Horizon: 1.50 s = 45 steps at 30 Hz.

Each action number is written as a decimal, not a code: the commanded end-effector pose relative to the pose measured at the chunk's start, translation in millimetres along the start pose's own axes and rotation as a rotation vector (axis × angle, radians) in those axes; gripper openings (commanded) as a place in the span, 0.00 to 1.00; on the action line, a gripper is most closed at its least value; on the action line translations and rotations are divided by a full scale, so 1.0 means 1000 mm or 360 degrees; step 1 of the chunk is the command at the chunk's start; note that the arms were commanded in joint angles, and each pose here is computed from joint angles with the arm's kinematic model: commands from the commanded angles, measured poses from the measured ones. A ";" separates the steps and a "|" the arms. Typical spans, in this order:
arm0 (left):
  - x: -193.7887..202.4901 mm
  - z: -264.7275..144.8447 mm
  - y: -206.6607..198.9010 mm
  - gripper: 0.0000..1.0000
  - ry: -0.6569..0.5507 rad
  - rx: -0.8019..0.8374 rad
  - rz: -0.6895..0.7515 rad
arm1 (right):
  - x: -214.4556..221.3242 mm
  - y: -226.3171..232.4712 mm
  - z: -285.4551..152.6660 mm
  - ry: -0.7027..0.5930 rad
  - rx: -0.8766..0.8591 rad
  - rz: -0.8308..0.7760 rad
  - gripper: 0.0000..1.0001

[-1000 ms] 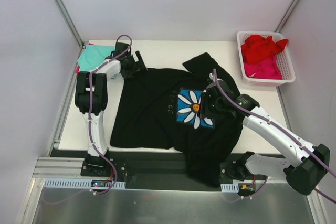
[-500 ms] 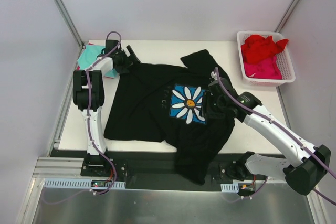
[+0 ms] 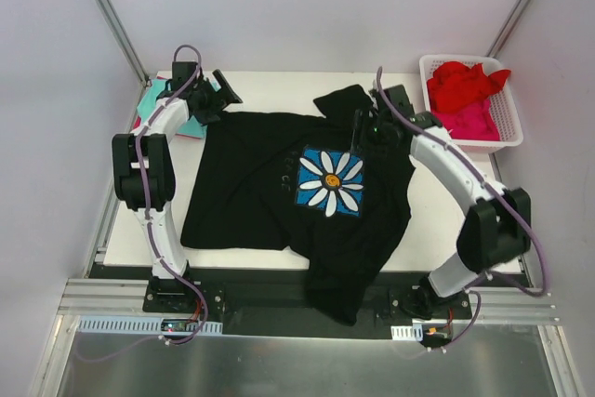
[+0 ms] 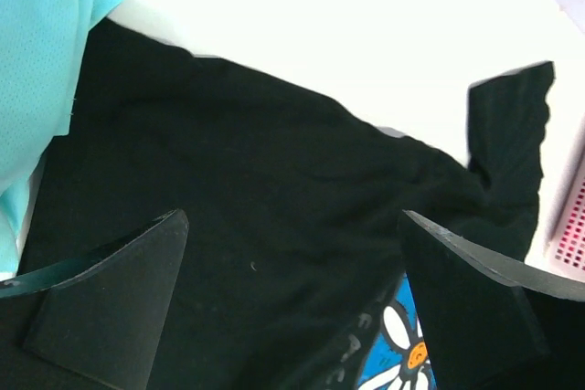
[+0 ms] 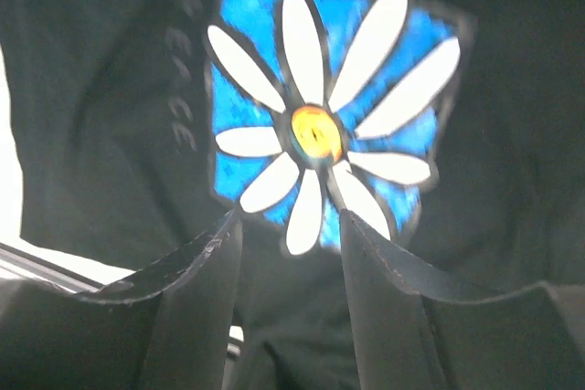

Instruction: Fold and stack the t-shirts

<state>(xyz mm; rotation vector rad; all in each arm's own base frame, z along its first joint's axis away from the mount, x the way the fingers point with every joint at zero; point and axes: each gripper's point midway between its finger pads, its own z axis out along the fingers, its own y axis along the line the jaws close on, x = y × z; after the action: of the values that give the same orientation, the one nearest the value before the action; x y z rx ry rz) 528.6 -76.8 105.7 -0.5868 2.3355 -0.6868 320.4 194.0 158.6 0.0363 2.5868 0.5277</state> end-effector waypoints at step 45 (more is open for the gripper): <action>0.050 -0.097 -0.061 0.99 -0.0101 0.0081 0.0300 | -0.119 -0.111 0.142 0.0199 0.0131 0.0041 0.73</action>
<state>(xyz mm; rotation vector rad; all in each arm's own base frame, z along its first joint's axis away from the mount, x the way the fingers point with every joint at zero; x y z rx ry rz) 449.8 -120.1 161.7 -0.3922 2.3255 -0.6574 504.9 154.4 39.6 0.0802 2.7226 0.5916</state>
